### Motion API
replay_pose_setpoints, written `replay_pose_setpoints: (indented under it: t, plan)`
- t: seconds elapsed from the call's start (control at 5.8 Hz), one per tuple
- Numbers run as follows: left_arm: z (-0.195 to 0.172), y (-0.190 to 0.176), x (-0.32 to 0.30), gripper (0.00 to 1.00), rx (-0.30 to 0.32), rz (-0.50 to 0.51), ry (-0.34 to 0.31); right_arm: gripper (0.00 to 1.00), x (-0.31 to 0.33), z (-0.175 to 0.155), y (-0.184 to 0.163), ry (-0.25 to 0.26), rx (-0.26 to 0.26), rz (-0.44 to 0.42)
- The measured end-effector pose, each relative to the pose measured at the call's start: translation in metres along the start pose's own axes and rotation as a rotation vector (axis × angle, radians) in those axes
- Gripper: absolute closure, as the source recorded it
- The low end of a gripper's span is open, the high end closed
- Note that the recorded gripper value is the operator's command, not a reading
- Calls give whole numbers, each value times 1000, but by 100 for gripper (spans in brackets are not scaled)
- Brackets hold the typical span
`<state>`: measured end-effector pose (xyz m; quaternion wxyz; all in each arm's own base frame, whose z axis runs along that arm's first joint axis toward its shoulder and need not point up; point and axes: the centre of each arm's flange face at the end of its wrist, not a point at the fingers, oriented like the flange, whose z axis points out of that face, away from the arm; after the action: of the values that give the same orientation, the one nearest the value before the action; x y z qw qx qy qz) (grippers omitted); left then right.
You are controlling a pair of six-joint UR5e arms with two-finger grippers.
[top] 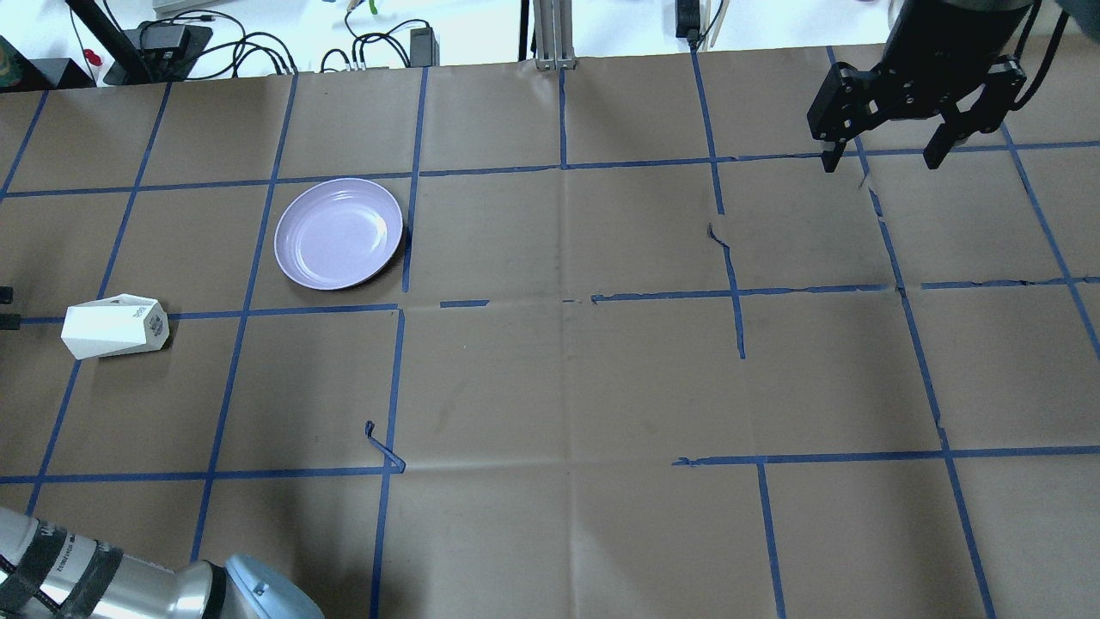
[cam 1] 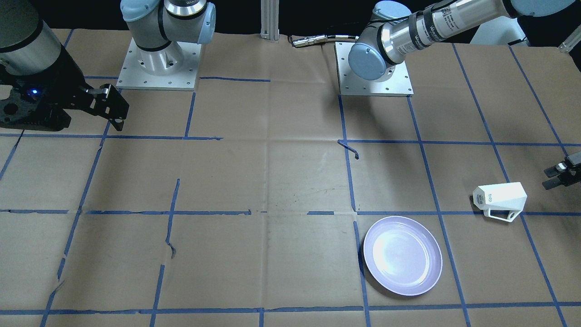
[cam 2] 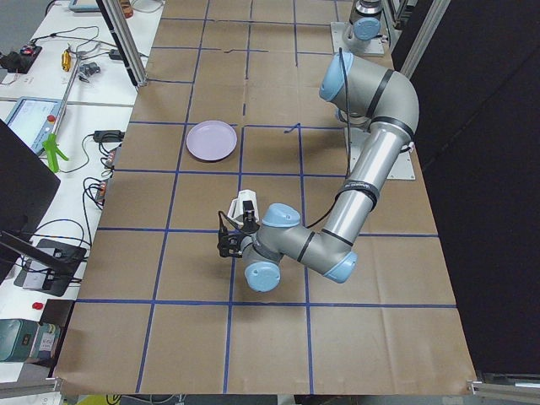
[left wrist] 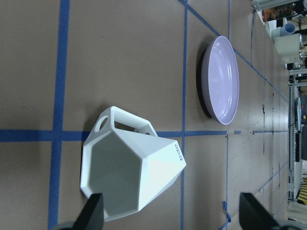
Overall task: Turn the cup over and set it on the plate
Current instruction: 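Lower the left gripper onto the white cup lying on its side, then close the left gripper on the cup's open end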
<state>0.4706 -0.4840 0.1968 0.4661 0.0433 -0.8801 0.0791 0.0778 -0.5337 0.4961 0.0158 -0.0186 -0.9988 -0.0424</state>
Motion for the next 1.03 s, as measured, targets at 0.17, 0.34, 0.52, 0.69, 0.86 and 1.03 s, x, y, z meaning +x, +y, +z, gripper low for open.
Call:
replay_pose_setpoints:
  t: [0.17, 0.34, 0.52, 0.69, 0.86, 1.03]
  plan:
    - [16, 3, -16, 1, -11, 33, 58, 0, 0, 0, 0, 0, 0, 0]
    - [28, 5, -27, 1, -19, 65, 92, 0, 0, 0, 0, 0, 0, 0]
    - [38, 7, -33, 1, -29, 85, 125, 0, 0, 0, 0, 0, 0, 0]
    - [46, 8, -36, 1, -38, 92, 151, 0, 0, 0, 0, 0, 0, 0]
    - [53, 6, -36, 7, -47, 96, 163, 0, 0, 0, 0, 0, 0, 0]
    - [57, 2, -34, 46, -43, 101, 170, 0, 0, 0, 0, 0, 0, 0]
